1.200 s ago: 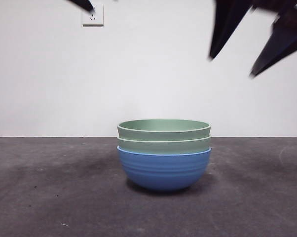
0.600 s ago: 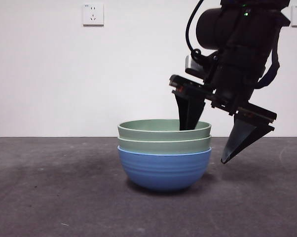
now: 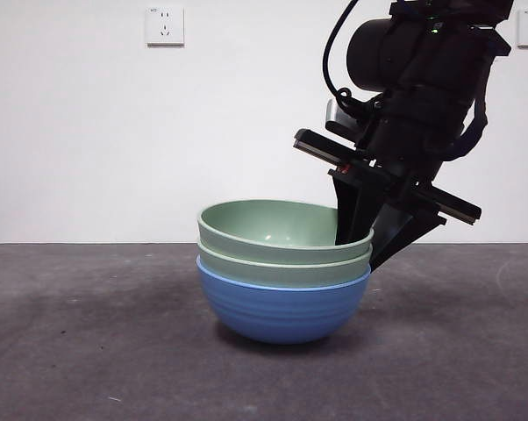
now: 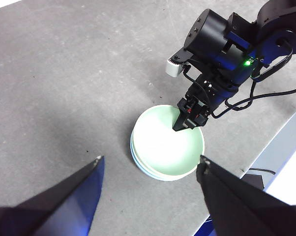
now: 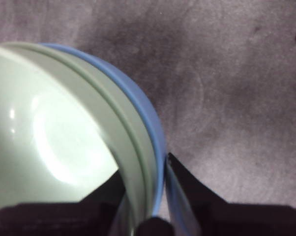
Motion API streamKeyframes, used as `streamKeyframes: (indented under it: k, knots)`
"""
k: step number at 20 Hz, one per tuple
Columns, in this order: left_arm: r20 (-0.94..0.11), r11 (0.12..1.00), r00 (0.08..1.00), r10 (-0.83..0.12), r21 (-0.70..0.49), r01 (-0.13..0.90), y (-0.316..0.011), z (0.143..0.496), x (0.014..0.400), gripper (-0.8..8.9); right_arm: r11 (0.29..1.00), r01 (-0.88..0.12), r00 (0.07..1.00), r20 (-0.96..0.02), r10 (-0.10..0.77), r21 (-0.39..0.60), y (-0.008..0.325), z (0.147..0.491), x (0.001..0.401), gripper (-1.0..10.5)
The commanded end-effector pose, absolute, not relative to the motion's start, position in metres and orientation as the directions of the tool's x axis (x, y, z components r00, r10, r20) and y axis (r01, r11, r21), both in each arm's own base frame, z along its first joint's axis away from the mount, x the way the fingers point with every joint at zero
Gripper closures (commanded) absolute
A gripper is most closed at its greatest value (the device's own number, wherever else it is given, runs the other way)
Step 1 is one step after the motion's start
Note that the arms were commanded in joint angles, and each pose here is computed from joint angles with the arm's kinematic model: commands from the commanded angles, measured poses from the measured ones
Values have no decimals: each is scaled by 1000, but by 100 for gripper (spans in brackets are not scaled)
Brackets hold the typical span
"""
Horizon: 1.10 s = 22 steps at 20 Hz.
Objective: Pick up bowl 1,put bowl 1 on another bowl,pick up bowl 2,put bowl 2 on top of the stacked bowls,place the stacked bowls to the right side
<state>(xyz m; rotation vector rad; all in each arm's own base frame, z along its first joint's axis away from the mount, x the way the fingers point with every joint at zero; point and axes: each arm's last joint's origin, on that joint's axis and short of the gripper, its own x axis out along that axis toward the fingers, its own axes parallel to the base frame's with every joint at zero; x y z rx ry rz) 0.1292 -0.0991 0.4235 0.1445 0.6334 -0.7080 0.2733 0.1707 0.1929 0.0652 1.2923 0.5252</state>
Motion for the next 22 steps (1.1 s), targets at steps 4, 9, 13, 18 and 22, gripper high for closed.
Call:
streamKeyframes:
  k: [4,9,13,18,22]
  knots:
    - [-584,761,587,-560,-82,644,-98,424,129,496,872,-351,233,-870,434,341,167,209,270,959]
    - [-585,761,587,-560,-82,644,-98,424,129,496,904,-254,342,-843,416,343,127,225,287,959]
    - [-594,760,581,-557,-83,644,-98,423,129,496,930,-140,417,-832,366,340,84,226,304,959]
    - [-592,760,582,-558,-84,644,-98,423,129,496,946,-31,456,-838,301,323,42,220,317,959]
    - [-591,763,582,-558,-90,641,-98,423,129,496,950,31,430,-862,269,312,22,204,324,959]
